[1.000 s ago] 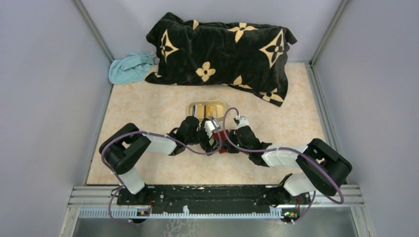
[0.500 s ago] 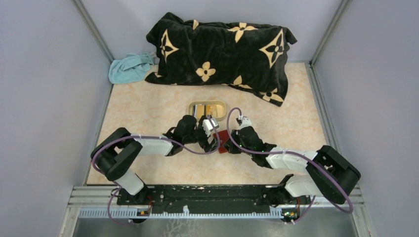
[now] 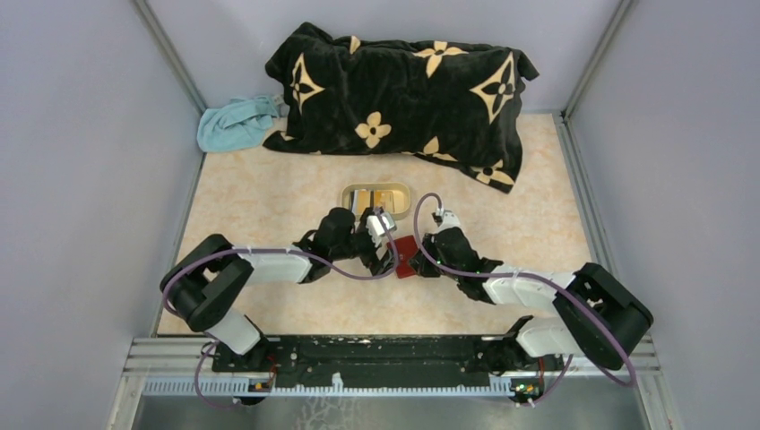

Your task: Take the credit cards out of the card holder

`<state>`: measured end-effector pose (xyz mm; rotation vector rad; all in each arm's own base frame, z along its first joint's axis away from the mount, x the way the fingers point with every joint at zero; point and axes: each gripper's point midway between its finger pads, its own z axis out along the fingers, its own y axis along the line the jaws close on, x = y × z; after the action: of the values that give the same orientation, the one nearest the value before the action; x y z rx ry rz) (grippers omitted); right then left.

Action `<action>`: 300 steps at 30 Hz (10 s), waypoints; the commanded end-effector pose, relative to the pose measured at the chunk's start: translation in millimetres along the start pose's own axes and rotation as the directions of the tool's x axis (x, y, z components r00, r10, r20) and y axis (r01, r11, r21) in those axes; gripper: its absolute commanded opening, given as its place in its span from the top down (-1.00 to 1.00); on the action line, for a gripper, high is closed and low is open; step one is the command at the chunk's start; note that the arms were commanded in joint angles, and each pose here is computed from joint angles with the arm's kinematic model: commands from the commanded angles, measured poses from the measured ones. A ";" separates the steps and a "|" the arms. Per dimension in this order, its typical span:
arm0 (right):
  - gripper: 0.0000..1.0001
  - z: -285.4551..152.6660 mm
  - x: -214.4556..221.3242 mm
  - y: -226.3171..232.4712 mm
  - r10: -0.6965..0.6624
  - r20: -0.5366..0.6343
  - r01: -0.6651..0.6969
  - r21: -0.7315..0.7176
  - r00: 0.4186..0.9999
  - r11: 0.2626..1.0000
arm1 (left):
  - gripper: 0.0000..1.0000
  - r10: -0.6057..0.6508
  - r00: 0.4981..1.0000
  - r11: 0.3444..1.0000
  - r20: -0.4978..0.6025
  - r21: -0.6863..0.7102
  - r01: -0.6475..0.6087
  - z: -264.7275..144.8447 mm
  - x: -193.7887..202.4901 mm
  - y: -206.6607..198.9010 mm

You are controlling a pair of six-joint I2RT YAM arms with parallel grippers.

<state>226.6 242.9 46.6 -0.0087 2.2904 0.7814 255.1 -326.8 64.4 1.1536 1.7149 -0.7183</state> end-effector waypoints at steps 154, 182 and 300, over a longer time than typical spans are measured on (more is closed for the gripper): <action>1.00 -16.0 41.4 -49.9 0.127 -0.005 -0.127 0.060 0.992 0.990 | -0.20 0.136 0.987 0.965 -0.082 0.236 -0.114 28.8 43.6 -45.7; 1.00 -11.1 46.2 -48.3 0.128 -0.020 -0.127 0.041 0.992 0.991 | 1.00 0.091 0.988 0.975 -0.127 0.214 -0.063 23.8 47.0 -43.8; 0.03 -3.8 -30.3 42.4 -0.219 0.056 0.217 0.049 0.974 0.975 | 0.98 0.104 0.984 0.993 0.144 -0.076 -0.094 -53.3 -20.8 -16.3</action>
<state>227.1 271.6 70.6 -0.2778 2.2662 0.5591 222.9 -301.0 99.5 1.1127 1.5560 -0.6784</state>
